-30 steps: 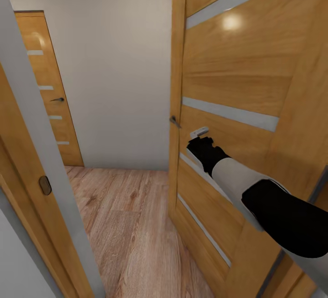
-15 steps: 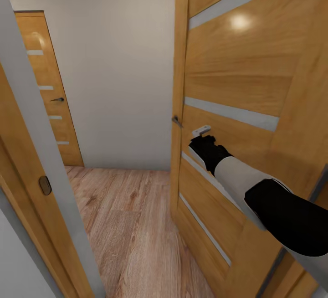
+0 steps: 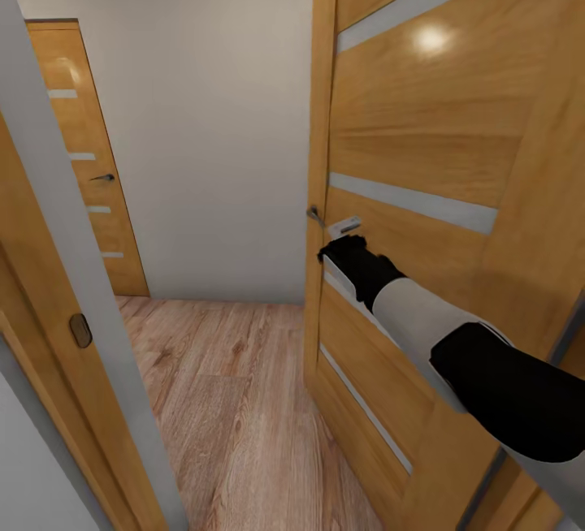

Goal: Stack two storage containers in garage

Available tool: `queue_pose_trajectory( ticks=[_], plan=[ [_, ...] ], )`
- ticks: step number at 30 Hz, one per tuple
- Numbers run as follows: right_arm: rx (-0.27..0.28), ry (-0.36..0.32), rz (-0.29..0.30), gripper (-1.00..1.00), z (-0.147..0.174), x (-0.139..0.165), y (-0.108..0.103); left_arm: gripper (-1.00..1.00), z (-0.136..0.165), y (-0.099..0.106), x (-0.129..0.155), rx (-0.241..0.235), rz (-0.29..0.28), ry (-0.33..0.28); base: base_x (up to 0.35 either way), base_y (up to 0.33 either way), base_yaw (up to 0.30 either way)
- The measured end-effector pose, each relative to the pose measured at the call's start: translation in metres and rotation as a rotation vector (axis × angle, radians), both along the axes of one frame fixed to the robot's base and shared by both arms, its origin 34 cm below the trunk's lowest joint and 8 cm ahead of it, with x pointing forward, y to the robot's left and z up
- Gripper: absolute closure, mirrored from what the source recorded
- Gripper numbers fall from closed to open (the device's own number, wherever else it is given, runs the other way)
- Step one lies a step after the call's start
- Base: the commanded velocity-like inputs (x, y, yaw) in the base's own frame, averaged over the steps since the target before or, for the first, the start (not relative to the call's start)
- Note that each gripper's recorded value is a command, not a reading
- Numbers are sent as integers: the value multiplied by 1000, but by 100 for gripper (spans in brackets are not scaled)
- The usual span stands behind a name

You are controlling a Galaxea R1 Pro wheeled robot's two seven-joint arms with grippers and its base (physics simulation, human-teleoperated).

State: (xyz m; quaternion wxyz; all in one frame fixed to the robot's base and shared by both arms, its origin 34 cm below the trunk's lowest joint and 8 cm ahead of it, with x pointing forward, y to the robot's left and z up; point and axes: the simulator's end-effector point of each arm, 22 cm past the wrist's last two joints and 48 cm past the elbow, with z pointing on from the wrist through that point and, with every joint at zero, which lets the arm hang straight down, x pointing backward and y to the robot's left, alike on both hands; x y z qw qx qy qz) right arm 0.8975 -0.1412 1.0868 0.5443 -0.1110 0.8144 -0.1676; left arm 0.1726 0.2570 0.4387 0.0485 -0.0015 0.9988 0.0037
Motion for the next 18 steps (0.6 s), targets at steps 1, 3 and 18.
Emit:
queue_pose_trajectory(
  ticks=[1,3,18],
  plan=[
    [14,7,5,-100,-3,-1,2,-100,0,0,0,0,0,0,0,0,0],
    [32,15,10,-100,-6,-1,5,-100,0,0,0,0,0,0,0,0,0],
    [119,83,103,-100,-39,-9,32,-100,0,0,0,1,1,0,0,0,0]
  ],
)
